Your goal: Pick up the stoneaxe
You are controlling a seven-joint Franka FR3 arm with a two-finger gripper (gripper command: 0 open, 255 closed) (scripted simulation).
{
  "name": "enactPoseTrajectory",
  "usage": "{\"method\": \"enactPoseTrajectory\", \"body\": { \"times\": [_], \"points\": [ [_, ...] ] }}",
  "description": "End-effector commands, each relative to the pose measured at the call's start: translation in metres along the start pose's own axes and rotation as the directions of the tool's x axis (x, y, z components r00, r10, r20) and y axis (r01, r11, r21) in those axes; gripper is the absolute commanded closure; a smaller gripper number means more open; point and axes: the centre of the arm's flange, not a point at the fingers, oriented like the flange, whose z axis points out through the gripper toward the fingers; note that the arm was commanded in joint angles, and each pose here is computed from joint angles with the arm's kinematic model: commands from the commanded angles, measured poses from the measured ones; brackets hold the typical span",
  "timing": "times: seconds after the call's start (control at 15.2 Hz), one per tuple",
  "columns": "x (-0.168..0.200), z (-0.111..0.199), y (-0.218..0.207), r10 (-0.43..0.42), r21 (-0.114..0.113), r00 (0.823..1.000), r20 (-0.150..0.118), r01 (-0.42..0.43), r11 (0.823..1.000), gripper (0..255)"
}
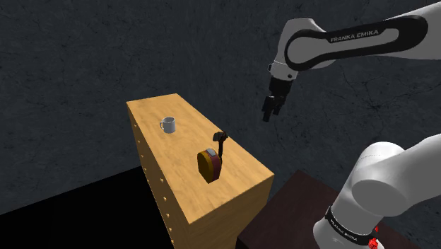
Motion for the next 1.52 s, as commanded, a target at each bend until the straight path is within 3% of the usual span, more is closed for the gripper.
{"method": "enactPoseTrajectory", "body": {
  "times": [0.0,0.33,0.73,1.06,1.45],
  "points": [
    [0.013,0.019,0.006,-0.045,-0.005,0.999,-0.025,0.045,0.999,0],
    [0.051,0.064,0.021,-0.152,-0.019,0.985,-0.076,0.151,0.988,0],
    [0.101,0.115,0.034,-0.277,-0.042,0.951,-0.134,0.274,0.961,0],
    [0.146,0.156,0.04,-0.378,-0.067,0.908,-0.18,0.372,0.926,0],
    [0.204,0.201,0.041,-0.493,-0.103,0.839,-0.23,0.482,0.87,0]
  ]
}}
